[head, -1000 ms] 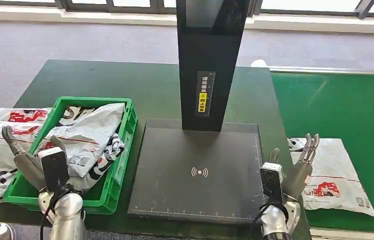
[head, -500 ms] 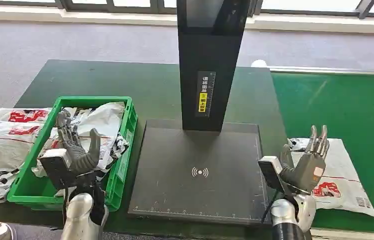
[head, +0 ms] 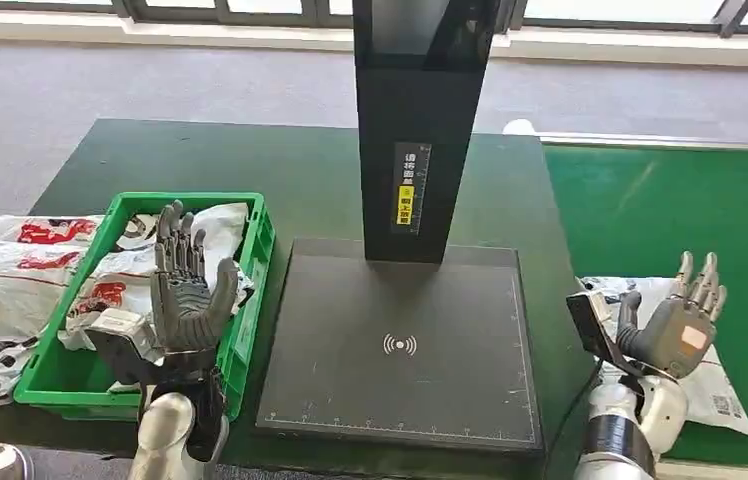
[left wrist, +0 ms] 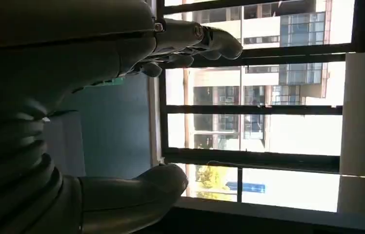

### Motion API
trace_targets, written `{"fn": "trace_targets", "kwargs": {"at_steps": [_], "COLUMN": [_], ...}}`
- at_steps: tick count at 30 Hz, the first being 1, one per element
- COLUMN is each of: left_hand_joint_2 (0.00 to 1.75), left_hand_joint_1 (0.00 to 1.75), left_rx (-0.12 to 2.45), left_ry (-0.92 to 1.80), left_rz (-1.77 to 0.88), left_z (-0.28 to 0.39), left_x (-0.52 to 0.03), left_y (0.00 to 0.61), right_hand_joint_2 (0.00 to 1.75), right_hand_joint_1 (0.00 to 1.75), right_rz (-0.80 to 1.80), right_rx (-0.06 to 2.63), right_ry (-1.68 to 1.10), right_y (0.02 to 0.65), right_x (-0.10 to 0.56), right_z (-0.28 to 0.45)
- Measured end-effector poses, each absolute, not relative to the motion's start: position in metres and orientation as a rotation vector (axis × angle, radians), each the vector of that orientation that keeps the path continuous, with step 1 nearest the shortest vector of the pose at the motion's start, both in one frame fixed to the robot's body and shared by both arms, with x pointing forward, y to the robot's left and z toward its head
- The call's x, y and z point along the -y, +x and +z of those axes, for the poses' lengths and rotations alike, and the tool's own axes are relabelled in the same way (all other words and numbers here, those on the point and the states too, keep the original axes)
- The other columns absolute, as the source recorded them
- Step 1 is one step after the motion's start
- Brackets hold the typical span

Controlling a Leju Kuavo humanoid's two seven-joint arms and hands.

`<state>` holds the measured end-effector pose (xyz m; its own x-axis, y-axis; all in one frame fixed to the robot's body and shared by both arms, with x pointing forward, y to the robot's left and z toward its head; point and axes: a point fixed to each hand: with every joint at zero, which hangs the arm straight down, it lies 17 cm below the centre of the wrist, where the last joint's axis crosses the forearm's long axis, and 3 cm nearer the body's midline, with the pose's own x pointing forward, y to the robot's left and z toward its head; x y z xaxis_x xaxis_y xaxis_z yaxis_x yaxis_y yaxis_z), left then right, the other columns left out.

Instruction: Moved the parcel from conveyor to table for the left to box.

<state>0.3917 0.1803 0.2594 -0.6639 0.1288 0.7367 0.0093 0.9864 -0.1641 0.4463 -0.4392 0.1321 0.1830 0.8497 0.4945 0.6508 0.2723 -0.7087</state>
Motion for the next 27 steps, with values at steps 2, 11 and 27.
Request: {"fn": "trace_targets", "kwargs": {"at_steps": [2, 11, 27], "left_hand_joint_2": [1.75, 1.75, 1.75], "left_hand_joint_1": [0.00, 0.00, 0.00], "left_rx": [2.294, 2.294, 2.295], "left_ry": [-0.096, -0.167, -0.184], "left_rz": [0.185, 0.174, 0.167], "left_z": [0.260, 0.261, 0.262], "left_x": [-0.180, -0.174, -0.172], "left_y": [0.391, 0.389, 0.388], "right_hand_joint_2": [1.75, 1.75, 1.75], "right_hand_joint_1": [0.00, 0.00, 0.00], "right_rz": [0.240, 0.226, 0.115], "right_rx": [1.529, 1.481, 1.329], "right_ry": [-1.442, -1.438, -1.314], "right_y": [0.447, 0.443, 0.441], "right_x": [0.441, 0.454, 0.484], "right_z": [0.131, 0.118, 0.064]}}
